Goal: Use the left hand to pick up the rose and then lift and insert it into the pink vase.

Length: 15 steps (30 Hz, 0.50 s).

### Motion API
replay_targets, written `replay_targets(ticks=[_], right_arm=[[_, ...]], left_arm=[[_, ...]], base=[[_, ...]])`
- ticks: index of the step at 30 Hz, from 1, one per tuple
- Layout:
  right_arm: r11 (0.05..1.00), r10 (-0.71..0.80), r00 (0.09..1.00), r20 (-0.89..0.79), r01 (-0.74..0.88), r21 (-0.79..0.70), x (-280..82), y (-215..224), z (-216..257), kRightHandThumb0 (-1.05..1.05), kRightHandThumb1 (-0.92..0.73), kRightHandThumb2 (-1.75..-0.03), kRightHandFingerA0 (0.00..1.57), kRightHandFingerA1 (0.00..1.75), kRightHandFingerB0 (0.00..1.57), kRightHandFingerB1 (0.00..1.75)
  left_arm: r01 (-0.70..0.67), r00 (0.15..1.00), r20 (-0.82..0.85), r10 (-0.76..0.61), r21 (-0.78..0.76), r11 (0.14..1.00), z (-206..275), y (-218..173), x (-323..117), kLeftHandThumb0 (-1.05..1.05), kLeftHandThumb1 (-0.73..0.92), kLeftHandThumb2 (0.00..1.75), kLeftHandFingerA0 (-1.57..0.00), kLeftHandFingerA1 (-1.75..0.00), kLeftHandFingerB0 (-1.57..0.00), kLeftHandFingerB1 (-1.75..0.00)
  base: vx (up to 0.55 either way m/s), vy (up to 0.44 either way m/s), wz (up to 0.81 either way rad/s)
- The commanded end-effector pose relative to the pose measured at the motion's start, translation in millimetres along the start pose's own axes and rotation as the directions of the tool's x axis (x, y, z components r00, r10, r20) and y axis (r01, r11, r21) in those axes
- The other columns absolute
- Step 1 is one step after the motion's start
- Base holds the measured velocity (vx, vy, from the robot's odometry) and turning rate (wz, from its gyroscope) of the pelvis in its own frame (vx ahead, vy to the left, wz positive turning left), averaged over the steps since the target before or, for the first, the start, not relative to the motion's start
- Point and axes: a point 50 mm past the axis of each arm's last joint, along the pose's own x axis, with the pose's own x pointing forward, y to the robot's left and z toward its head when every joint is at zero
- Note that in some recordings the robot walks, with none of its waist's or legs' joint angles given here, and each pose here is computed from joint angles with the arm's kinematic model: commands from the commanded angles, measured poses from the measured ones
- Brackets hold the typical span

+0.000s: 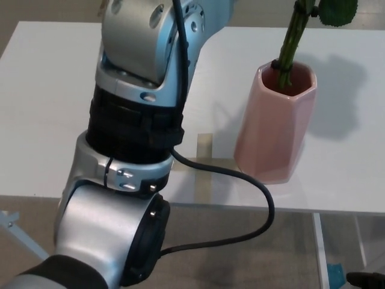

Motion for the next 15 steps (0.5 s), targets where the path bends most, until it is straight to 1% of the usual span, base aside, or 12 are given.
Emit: replay_targets(ticks=[1,7,12,13,15], right_arm=[[1.0,0.006,1.0,-0.008,-0.006,-0.001,0,-2,-1,-0.28,-0.65,-0.59,0.64,0.43,0.55,0.4],[1.0,0.011,1.0,-0.006,-0.011,0.0,0,-2,-1,-0.28,-0.66,-0.59,0.64,0.43,0.56,0.4],[1.0,0.014,1.0,0.0,-0.014,-0.009,0,-2,-1,-0.28,-0.65,-0.59,0.65,0.43,0.56,0.4],[1.0,0.016,1.0,0.0,-0.016,-0.008,0,-1,0,-0.28,-0.65,-0.59,0.65,0.43,0.56,0.4],[1.0,0.016,1.0,0.001,-0.016,-0.006,0,-1,0,-0.28,-0.65,-0.59,0.65,0.43,0.56,0.4]], left_arm=[[-0.004,1.0,0.031,0.004,0.011,1.0,1,-5,2,-0.17,0.84,0.65,-1.04,-1.32,-0.82,-0.84],[0.006,1.0,0.023,-0.005,-0.025,1.0,-5,-8,4,-0.19,0.81,0.66,-1.05,-1.34,-0.83,-0.83],[0.004,1.0,0.015,-0.004,-0.009,1.0,-12,-9,9,-0.18,0.81,0.66,-1.05,-1.34,-0.83,-0.83],[0.002,1.0,0.016,-0.002,-0.005,1.0,-13,-9,9,-0.18,0.83,0.65,-1.04,-1.32,-0.83,-0.82],[-0.001,1.0,0.016,0.001,0.004,1.0,-15,-10,10,-0.18,0.82,0.66,-1.05,-1.34,-0.84,-0.83]], base=[[0.0,0.0,0.0],[0.0,0.0,0.0],[0.0,0.0,0.0],[0.0,0.0,0.0],[0.0,0.0,0.0]])
